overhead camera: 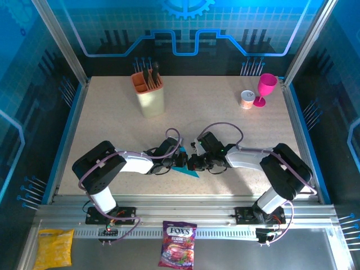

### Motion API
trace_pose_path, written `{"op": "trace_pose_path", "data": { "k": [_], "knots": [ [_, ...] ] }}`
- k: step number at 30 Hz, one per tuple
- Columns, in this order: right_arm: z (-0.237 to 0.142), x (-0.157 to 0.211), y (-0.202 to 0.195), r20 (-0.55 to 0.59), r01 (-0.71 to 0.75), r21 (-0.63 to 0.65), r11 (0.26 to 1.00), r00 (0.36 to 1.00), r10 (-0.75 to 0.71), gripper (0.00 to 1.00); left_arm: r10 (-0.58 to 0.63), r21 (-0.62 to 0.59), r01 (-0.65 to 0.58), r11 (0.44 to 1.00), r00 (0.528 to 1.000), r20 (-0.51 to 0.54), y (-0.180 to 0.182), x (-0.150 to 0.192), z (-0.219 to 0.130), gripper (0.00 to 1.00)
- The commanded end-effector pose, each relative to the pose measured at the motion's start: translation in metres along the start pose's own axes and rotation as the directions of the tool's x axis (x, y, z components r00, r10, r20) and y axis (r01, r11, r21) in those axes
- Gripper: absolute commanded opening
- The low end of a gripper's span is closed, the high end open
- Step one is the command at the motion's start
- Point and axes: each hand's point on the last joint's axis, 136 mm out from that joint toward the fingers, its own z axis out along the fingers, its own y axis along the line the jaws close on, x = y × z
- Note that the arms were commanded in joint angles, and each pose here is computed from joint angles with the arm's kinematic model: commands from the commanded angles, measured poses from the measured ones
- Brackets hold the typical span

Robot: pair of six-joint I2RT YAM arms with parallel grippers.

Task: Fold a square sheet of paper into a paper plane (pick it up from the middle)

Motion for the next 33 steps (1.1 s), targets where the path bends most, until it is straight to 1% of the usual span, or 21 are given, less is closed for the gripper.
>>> {"op": "trace_pose_path", "data": {
  "k": [1,6,10,21,28,33],
  "knots": [
    [0.009,0.002,0.003,-0.017,0.005,-0.009,1.0,1.0,-0.005,0.0,0.001,-0.098,-0.01,0.995,0.996,-0.084,0.031,0.026,0.004,0.0],
    [0.013,0.016,-0.02,-0.044,0.014,0.077,0.997,0.999,-0.011,0.0,0.0,-0.107,-0.009,0.994,0.996,-0.088,0.034,0.028,0.004,0.0],
    [0.012,0.025,-0.032,-0.056,0.017,0.113,0.993,0.998,-0.011,0.0,0.001,-0.113,-0.012,0.993,0.996,-0.091,0.036,0.029,0.004,0.0],
    [0.007,0.046,-0.049,-0.068,0.006,0.127,0.992,0.998,0.002,0.0,0.01,-0.129,-0.022,0.991,0.995,-0.099,0.042,0.034,0.003,0.0],
    [0.003,0.062,-0.054,-0.067,-0.02,0.102,0.995,0.997,0.027,0.0,0.009,-0.13,-0.022,0.991,0.995,-0.1,0.042,0.034,0.003,0.0],
    [0.001,0.076,-0.068,-0.076,-0.04,0.132,0.99,0.996,0.05,0.0,0.006,-0.13,-0.019,0.991,0.995,-0.099,0.043,0.035,0.003,0.0]
  ]
}}
